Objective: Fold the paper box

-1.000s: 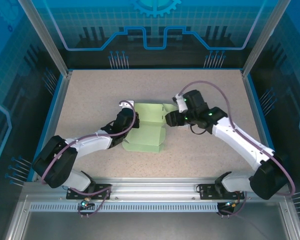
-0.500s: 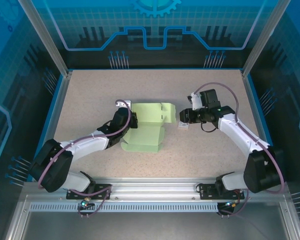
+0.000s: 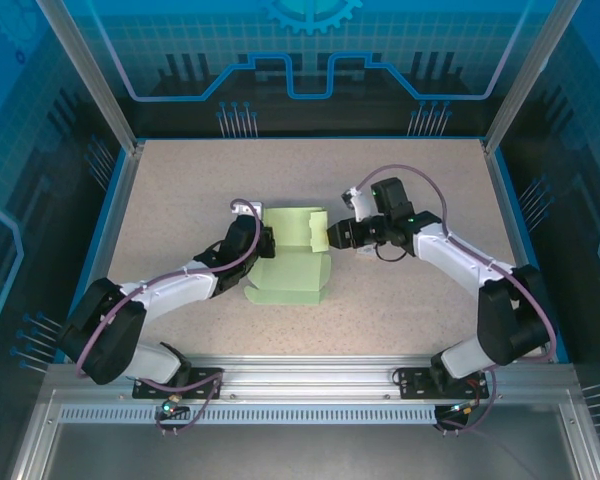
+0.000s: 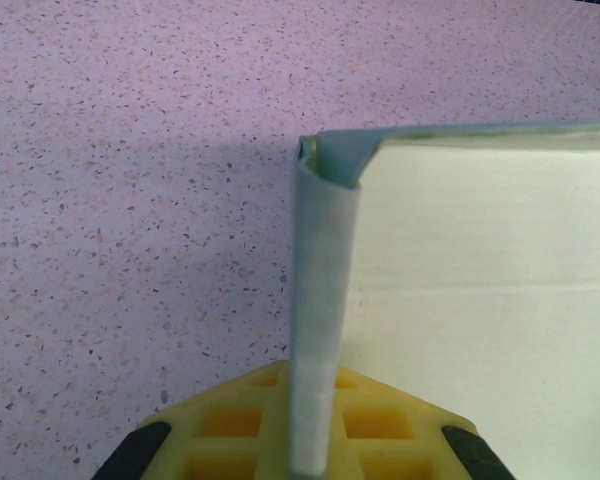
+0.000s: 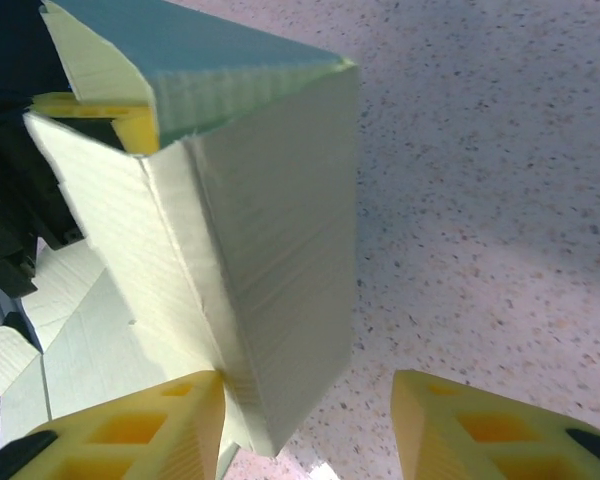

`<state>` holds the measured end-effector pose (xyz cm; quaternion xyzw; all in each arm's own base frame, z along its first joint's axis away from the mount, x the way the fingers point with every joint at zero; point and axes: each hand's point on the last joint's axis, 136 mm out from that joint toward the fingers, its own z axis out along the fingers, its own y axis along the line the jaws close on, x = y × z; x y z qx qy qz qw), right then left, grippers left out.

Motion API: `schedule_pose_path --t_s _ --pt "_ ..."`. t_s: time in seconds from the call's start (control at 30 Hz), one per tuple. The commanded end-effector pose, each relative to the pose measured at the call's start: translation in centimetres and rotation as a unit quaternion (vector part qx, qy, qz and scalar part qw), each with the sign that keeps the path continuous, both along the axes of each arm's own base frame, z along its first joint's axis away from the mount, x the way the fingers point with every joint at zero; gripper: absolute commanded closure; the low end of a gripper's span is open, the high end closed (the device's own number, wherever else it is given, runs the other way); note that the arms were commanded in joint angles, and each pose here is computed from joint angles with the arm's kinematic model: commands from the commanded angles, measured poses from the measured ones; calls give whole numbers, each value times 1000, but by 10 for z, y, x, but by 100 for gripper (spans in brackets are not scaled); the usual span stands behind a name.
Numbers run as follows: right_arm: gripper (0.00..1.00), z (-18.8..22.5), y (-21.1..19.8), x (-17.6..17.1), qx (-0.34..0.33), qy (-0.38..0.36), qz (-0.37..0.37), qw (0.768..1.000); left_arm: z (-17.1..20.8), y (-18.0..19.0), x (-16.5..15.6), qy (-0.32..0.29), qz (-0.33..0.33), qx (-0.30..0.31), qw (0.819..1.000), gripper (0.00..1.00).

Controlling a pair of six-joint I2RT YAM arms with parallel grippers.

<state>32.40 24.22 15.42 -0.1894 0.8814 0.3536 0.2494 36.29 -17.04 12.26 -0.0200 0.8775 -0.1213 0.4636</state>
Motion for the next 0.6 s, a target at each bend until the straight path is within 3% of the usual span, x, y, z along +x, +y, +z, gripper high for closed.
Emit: schedule_pose_path --t_s 0.0,0.23,0.57 --pt "50 20 16 9 19 -30 15 999 6 -9 1 0 -16 -15 1000 91" --pt "52 15 20 13 -36 -51 -1 998 6 -13 0 0 -23 -18 1000 91" --pt "72 0 11 25 -182 -72 -78 977 10 -17 -1 -3 -29 -19 999 91"
